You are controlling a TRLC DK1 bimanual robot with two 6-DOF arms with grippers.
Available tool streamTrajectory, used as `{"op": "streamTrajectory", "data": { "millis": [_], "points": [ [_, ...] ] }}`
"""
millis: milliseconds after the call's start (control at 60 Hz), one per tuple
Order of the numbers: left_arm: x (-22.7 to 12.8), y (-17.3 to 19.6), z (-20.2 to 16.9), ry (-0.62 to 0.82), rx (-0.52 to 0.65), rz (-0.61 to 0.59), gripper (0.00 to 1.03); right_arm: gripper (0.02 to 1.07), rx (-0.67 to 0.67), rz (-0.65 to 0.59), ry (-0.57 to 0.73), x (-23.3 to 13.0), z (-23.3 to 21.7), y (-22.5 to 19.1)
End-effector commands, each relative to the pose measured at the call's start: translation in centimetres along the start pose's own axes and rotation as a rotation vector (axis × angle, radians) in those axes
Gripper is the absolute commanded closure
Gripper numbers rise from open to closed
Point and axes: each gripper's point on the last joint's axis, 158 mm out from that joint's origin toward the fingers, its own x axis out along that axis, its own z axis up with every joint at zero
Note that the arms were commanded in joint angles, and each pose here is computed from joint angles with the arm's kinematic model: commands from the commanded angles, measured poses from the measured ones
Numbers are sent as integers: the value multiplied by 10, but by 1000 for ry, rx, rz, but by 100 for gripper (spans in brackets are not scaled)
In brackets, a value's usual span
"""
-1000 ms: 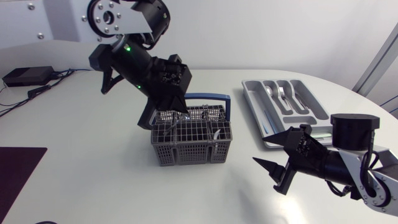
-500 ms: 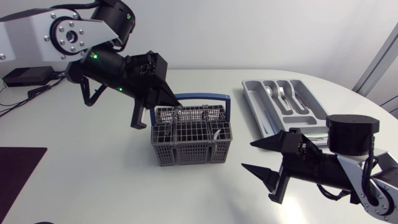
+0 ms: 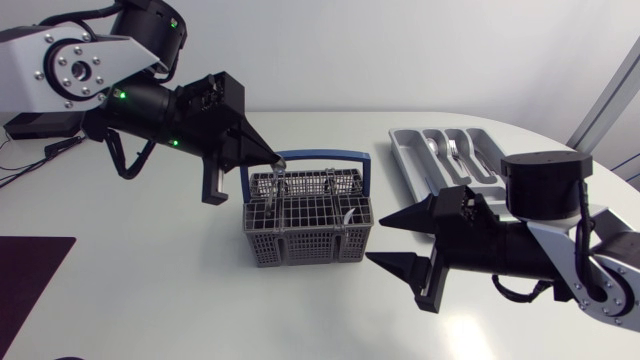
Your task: Unload the cutlery basket into the drawer organizer.
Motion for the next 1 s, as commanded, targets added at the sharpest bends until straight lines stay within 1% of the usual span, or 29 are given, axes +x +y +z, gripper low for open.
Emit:
{"op": "streamTrajectory", "data": {
  "millis": [0,267,333,383,433,567,683,800,883,983],
  "points": [
    [-9,-1,6,-34,-34,22,96,29,38,3,-10,0,12,-2],
    [-28,8,31,-127,-119,113,96,29,62,-8,-43,-4,30,-6],
    [-31,16,40,-169,-185,148,96,29,66,-24,-57,-6,35,-9],
    [-32,13,46,-187,-219,144,96,29,70,-39,-65,-6,39,-13],
    [-30,3,54,-202,-239,122,96,29,71,-57,-74,-8,42,-16],
    [-23,0,71,-225,-374,138,96,29,61,-144,-110,-11,54,-31],
    [-16,-1,79,-241,-489,140,96,29,32,-214,-147,-17,67,-33],
    [-11,1,92,-257,-543,185,96,30,-7,-304,-191,-25,82,-37],
    [-7,2,98,-260,-570,203,96,35,-34,-375,-226,-32,93,-39],
    [-3,5,105,-260,-598,235,96,36,-65,-450,-257,-36,103,-43]
  ]
}}
